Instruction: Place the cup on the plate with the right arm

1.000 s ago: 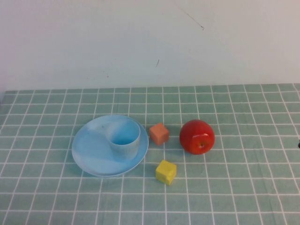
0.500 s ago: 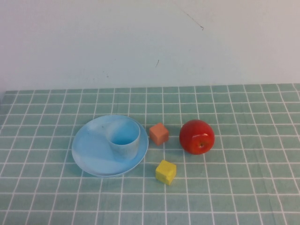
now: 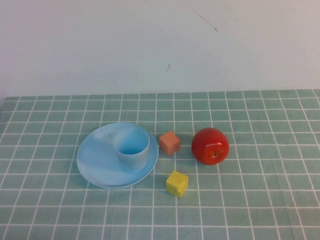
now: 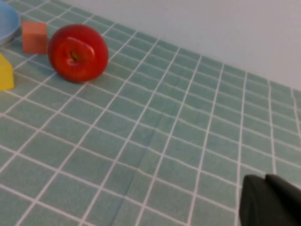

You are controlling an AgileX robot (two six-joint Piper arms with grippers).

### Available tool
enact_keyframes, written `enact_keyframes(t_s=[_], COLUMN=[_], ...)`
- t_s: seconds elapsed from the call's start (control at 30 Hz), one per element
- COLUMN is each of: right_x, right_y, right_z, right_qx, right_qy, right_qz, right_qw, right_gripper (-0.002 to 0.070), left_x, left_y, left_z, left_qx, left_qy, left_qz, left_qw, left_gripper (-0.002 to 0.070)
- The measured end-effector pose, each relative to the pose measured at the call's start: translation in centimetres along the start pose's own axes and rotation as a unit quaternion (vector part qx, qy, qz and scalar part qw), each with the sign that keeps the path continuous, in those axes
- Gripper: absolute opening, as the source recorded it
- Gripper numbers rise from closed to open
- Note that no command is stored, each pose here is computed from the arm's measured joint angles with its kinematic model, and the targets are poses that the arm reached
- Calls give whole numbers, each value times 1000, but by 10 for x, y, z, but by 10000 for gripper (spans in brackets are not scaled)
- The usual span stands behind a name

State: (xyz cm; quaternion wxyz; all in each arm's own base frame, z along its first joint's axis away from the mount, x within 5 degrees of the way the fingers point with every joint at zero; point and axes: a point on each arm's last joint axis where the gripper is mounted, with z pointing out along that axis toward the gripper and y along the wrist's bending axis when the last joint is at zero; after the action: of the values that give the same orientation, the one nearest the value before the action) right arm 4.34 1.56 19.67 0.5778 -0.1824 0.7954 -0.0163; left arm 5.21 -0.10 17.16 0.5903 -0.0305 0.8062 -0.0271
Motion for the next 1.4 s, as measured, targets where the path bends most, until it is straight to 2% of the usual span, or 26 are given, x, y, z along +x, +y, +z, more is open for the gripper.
enact_keyframes(t_s=[0.17, 0.8, 1.13, 1.4], right_x=[26, 26, 29, 30], right_y=[6, 5, -6, -7], right_z=[15, 15, 15, 14], right_qx=[-5, 0, 64, 71], right_qy=[14, 7, 25, 25], right_qz=[31, 33, 53, 57], right_qw=[999, 999, 996, 996], right_gripper=[-2, -2, -2, -2], left_x=[0, 0, 0, 0], left_y=[0, 0, 0, 0], left_z=[0, 0, 0, 0], left_qx=[0, 0, 0, 0], left_qy=[0, 0, 0, 0], left_qz=[0, -1, -1, 0], left_qw=[1000, 1000, 1000, 1000], left_gripper=[-3, -3, -3, -3])
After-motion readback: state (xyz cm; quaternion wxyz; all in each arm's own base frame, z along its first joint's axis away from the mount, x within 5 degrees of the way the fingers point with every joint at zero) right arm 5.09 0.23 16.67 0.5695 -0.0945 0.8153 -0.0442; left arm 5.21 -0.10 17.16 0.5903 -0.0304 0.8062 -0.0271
